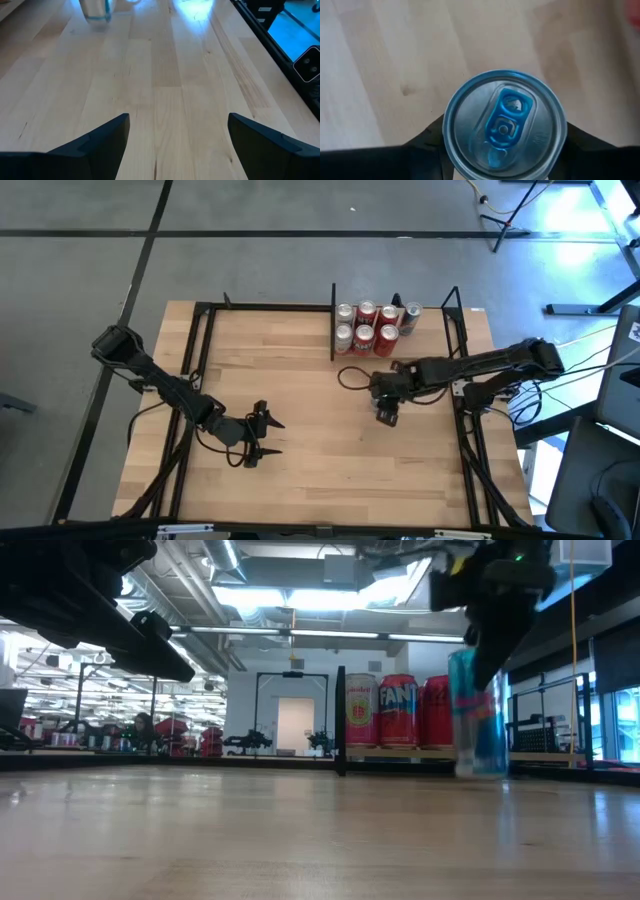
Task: Place canned beverage on shelf
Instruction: Put the blue soda can on the shelf aligned with the other blue soda can
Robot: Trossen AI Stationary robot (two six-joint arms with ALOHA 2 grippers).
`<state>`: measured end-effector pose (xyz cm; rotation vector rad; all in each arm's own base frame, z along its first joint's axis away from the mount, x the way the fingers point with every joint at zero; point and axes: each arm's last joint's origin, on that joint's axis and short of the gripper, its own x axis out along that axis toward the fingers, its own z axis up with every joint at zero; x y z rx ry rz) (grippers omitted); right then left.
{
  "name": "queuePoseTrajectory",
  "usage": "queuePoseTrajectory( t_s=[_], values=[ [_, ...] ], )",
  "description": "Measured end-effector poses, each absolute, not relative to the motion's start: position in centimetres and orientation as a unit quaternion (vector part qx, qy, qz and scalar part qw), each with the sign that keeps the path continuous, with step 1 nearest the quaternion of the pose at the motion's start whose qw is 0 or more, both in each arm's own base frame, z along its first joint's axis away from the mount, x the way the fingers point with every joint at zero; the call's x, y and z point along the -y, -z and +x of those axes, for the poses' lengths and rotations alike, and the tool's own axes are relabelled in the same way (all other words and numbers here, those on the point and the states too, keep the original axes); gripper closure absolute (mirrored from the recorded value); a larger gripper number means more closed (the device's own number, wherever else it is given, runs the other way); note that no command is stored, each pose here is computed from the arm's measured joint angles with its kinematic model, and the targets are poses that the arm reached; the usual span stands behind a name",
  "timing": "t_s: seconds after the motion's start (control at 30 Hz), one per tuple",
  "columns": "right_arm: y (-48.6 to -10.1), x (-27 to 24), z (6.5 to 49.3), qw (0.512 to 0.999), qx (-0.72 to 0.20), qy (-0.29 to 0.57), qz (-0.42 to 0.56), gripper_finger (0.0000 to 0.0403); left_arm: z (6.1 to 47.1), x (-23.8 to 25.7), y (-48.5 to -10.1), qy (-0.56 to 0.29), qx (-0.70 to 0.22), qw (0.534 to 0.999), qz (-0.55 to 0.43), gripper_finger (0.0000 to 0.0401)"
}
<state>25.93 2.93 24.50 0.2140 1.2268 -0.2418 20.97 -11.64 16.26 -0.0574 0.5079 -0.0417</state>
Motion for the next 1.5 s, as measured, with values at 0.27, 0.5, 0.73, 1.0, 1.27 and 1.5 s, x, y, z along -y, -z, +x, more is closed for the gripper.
queuePoseTrajectory(
  t_s=[0.27,0.5,0.73,1.0,1.27,1.5],
  values=[
    [-28.0,-1.2,21.1,0.800,-0.568,0.183,0.059,0.0208,21.0,11.6,-16.2,0.020,-0.253,0.967,-0.027,0.0080],
    [-29.2,3.0,19.0,0.786,-0.572,0.234,0.030,0.0208,21.0,11.6,-16.2,0.018,-0.253,0.967,-0.027,0.0080],
    [-29.3,8.0,18.1,0.791,-0.571,0.216,0.049,0.0208,21.0,11.5,-16.2,0.018,-0.255,0.967,-0.026,0.0080],
    [-29.4,11.6,16.6,0.807,-0.551,0.201,0.073,0.0208,21.0,11.4,-16.1,0.016,-0.258,0.966,-0.024,0.0080],
    [-29.1,13.1,15.8,0.816,-0.536,0.200,0.086,0.0208,21.0,11.4,-16.1,0.016,-0.258,0.966,-0.025,0.0080],
    [-26.9,13.6,15.4,0.816,-0.537,0.192,0.098,0.0208,21.0,11.4,-16.1,0.016,-0.258,0.966,-0.024,0.0080]
  ],
)
